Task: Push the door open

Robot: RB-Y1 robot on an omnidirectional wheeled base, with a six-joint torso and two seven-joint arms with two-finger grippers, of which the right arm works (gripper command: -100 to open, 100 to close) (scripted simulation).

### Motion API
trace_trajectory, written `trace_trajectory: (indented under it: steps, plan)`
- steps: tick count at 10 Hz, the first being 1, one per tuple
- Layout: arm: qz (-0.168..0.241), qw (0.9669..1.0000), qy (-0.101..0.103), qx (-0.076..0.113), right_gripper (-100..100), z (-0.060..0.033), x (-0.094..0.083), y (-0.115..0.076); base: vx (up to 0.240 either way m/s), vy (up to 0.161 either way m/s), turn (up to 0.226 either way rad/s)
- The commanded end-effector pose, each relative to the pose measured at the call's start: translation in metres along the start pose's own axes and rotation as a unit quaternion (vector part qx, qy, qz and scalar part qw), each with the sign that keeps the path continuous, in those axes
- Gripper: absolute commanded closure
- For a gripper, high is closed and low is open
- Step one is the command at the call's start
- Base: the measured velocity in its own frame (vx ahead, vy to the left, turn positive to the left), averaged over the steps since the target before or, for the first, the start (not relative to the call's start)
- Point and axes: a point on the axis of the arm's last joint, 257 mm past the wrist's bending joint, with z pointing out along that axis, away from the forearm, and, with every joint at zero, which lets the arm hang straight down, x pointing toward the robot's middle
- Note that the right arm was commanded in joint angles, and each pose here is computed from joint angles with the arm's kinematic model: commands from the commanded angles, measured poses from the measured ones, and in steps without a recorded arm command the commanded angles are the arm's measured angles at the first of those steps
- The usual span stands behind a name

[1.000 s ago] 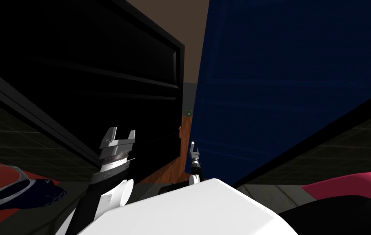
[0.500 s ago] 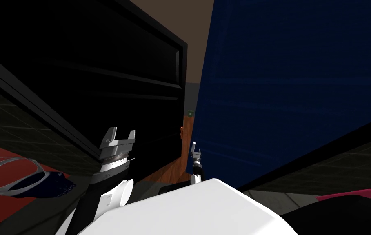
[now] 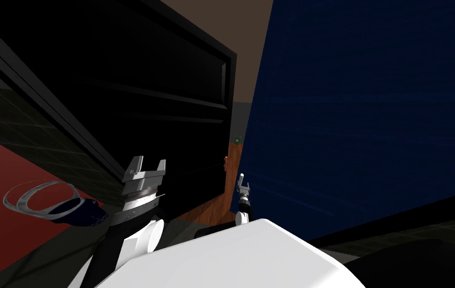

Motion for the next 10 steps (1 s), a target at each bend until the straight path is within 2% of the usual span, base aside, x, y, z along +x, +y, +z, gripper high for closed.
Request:
trace_trajectory:
  steps: [1,2,6,7,10]
  plan:
    - [-0.011,0.9996,0.000,-0.025,100,-0.0016,-0.004,0.031,0.023,-0.004,0.089]
    - [-0.012,0.9991,-0.002,-0.041,100,-0.0012,-0.006,0.046,0.013,-0.010,0.116]
    - [-0.012,0.9991,-0.002,-0.041,100,-0.0012,-0.006,0.046,0.019,-0.008,0.018]
    - [-0.012,0.9982,-0.004,-0.059,100,-0.0012,-0.008,0.062,0.013,-0.004,0.131]
    - [-0.012,0.9982,-0.004,-0.059,100,-0.0012,-0.008,0.062,0.012,-0.009,0.021]
